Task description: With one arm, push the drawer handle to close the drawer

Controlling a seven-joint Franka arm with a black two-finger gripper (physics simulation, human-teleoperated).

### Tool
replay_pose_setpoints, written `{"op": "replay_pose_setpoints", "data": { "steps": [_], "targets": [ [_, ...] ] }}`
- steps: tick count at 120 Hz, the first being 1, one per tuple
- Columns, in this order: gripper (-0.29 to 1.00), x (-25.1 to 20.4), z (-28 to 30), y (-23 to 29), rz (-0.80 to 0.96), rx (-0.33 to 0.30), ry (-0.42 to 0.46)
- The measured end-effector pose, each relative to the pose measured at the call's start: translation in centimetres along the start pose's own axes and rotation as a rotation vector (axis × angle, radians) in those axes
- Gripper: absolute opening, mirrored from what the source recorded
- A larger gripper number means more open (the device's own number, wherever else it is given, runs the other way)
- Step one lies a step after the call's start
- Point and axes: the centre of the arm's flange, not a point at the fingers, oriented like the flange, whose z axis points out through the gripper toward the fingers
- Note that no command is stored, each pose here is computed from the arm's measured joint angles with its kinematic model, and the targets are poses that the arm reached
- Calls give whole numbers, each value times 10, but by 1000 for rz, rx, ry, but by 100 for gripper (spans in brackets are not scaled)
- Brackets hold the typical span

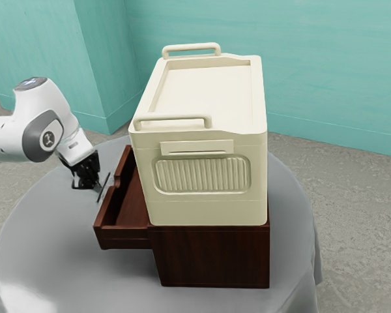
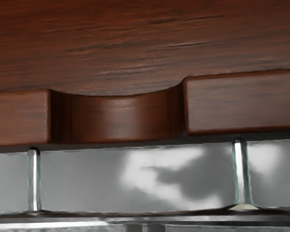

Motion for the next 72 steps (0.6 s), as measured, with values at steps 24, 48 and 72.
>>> {"op": "replay_pose_setpoints", "data": {
  "steps": [24,48,72],
  "targets": [
    [-8,19,7,1,34,0,34],
    [-8,33,12,2,54,6,63],
    [-8,51,19,1,80,9,87]
  ]
}}
